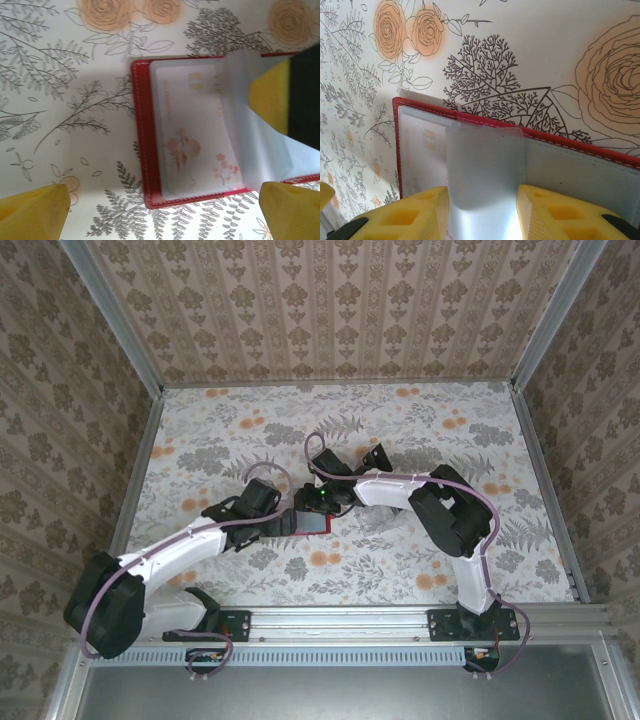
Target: Put the credit cards into the card holder
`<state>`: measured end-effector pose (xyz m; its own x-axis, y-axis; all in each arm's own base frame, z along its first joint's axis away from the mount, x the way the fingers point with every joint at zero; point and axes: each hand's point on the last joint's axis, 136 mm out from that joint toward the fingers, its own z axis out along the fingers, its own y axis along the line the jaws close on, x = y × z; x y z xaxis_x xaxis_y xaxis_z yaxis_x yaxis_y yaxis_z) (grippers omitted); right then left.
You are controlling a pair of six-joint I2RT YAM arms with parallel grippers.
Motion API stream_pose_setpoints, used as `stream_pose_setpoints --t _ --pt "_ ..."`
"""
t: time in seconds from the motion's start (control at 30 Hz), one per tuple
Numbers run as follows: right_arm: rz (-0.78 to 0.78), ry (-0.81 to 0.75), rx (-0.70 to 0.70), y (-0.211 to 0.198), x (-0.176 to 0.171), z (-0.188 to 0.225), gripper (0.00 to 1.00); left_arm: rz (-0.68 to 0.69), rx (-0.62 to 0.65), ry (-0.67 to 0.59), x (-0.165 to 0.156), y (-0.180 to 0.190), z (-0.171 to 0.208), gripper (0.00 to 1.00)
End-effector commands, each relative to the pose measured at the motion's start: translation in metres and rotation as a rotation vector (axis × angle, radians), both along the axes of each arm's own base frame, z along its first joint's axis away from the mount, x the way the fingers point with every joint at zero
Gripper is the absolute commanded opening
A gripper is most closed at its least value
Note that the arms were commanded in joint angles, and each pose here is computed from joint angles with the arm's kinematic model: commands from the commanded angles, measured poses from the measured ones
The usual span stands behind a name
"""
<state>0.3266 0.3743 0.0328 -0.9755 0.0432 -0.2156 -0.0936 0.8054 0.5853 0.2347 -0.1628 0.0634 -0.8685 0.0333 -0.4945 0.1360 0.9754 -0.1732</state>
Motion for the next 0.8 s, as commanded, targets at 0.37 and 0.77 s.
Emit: stream_pose_setpoints --t 0.37,0.77 --pt "-0.021 0.065 -0.013 -0.004 -0.008 -0.019 0.43 -0.049 -0.060 -0.081 0.008 -0.029 0.000 1.00" --pt "-0.016 0.065 -0.004 -0.001 -0.007 -0.013 0.43 -0.032 0.041 -0.038 0.009 -0.023 -0.031 1.00"
